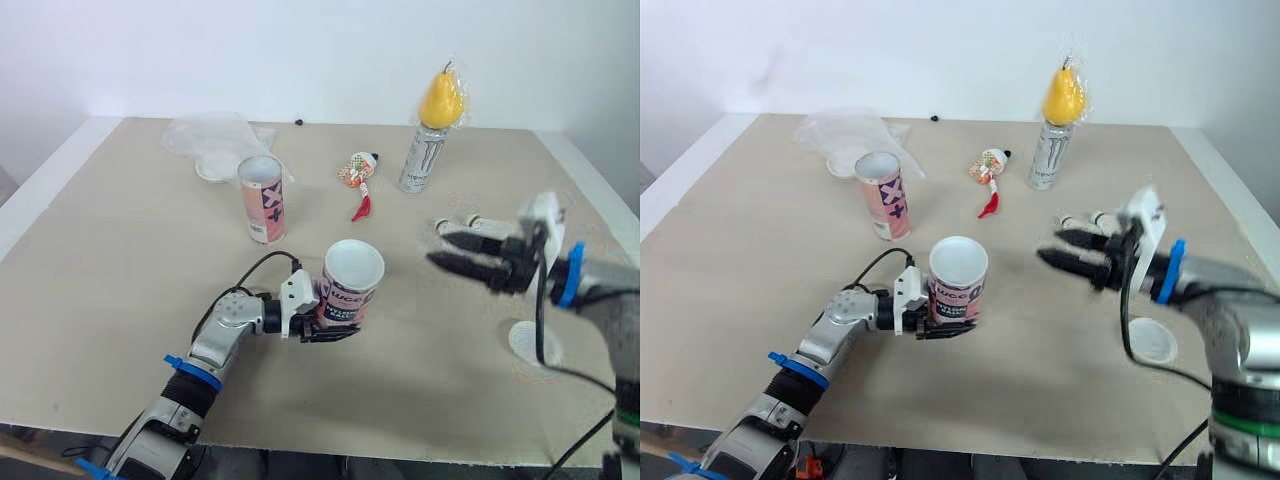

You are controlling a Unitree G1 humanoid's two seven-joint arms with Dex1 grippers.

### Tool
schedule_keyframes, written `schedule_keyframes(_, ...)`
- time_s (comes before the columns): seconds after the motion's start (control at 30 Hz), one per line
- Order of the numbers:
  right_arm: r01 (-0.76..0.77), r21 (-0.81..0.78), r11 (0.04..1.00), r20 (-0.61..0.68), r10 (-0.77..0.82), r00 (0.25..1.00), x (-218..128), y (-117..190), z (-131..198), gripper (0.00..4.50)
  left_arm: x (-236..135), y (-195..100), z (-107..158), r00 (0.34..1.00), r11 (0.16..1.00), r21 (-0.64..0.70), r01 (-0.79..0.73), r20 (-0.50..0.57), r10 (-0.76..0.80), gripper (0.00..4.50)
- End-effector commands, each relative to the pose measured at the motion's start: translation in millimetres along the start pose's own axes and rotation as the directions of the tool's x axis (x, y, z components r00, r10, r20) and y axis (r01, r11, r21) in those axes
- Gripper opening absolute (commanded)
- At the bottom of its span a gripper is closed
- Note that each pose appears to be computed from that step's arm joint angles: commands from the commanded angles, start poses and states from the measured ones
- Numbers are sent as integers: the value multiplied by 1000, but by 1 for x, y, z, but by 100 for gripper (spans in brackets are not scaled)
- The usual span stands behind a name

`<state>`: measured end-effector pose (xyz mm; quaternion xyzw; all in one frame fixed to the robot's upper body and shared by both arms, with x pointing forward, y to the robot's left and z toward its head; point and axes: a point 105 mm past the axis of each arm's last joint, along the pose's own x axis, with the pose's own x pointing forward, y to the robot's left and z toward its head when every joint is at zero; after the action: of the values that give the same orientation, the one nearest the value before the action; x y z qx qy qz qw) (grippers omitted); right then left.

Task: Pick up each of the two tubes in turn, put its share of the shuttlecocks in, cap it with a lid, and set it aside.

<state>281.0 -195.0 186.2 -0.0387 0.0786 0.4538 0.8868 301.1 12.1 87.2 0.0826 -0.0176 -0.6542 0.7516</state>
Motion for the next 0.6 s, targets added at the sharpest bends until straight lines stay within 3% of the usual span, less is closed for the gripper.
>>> schedule_keyframes(0.03, -121, -78, 990, -1, 122, 993, 10, 37, -8, 446, -6, -2, -16, 999, 999, -53, -10, -44, 8, 299)
schedule_keyframes(0.17, -187, -110, 976, -26, 185, 982, 21, 50, -33, 446, -4, -4, -16, 999, 998, -58, 22, -39, -24, 299)
schedule_keyframes(0.3, -235, -142, 962, -36, 232, 972, 29, 50, -42, 450, -6, -7, -16, 998, 997, -51, 53, -43, -56, 449)
schedule_keyframes(0.6, -305, -184, 935, -20, 306, 952, 48, 46, -43, 450, -17, -3, -8, 995, 997, 5, 79, -62, -78, 449)
